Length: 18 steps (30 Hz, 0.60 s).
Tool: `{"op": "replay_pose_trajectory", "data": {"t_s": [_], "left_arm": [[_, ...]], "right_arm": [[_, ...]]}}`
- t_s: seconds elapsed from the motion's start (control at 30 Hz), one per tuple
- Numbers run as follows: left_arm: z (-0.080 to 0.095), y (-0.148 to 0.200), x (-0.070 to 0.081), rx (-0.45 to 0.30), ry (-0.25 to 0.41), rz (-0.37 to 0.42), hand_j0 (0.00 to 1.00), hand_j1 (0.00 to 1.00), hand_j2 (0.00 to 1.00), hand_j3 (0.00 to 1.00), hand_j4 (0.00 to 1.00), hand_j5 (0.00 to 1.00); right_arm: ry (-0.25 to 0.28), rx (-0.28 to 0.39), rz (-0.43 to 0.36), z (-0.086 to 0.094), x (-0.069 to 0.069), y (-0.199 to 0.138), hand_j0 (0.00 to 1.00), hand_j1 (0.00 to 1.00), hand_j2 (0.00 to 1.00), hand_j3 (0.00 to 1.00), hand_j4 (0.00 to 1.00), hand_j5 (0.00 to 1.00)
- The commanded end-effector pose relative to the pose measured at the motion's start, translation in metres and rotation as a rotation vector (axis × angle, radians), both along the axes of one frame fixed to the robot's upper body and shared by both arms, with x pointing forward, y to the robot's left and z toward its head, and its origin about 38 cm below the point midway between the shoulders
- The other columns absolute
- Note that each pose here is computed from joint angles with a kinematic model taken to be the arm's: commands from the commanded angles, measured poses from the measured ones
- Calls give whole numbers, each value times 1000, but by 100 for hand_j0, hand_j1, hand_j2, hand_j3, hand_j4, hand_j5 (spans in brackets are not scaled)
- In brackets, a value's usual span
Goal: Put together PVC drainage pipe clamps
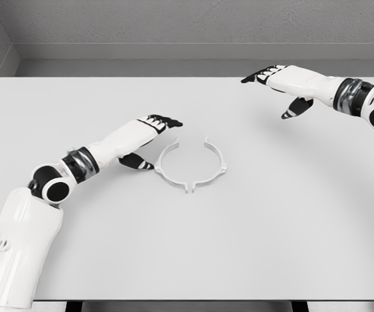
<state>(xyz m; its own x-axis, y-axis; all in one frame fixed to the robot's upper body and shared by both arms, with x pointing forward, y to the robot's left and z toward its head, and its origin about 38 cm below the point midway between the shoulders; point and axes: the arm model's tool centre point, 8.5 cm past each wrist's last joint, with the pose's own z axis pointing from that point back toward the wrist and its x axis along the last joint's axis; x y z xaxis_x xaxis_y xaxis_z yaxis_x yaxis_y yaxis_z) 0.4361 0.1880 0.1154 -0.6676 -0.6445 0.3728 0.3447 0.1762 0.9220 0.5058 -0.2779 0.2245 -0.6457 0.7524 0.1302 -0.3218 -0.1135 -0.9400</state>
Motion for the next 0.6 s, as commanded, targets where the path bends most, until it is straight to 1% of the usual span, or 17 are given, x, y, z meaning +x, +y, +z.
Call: {"op": "replay_pose_trajectory", "data": {"t_s": [0.0, 0.1, 0.27, 0.37, 0.4, 0.57], "left_arm": [[0, -3, 0, -7, 2, -4, 100, 100, 100, 100, 100, 100], [2, -10, 0, -23, 0, -11, 100, 100, 100, 100, 100, 100], [2, -12, 0, -16, -3, -15, 100, 100, 100, 100, 100, 100], [2, -18, -1, -26, -3, -23, 100, 100, 100, 100, 100, 100], [2, -18, -1, -28, -3, -23, 100, 100, 100, 100, 100, 100], [5, -25, 1, -41, -7, -30, 100, 100, 100, 100, 100, 100]], "right_arm": [[1, 8, -1, 1, 0, 0, 100, 100, 100, 100, 100, 100], [-1, 7, -3, 1, 1, 0, 100, 100, 100, 100, 100, 100], [-1, 2, -6, 1, 0, -3, 100, 100, 100, 100, 100, 100], [0, 0, -8, 1, 0, -4, 100, 100, 100, 100, 100, 100], [-10, 5, 5, 4, -1, 1, 100, 100, 100, 100, 100, 100], [-6, 3, -15, 4, 0, -8, 100, 100, 100, 100, 100, 100]]}}
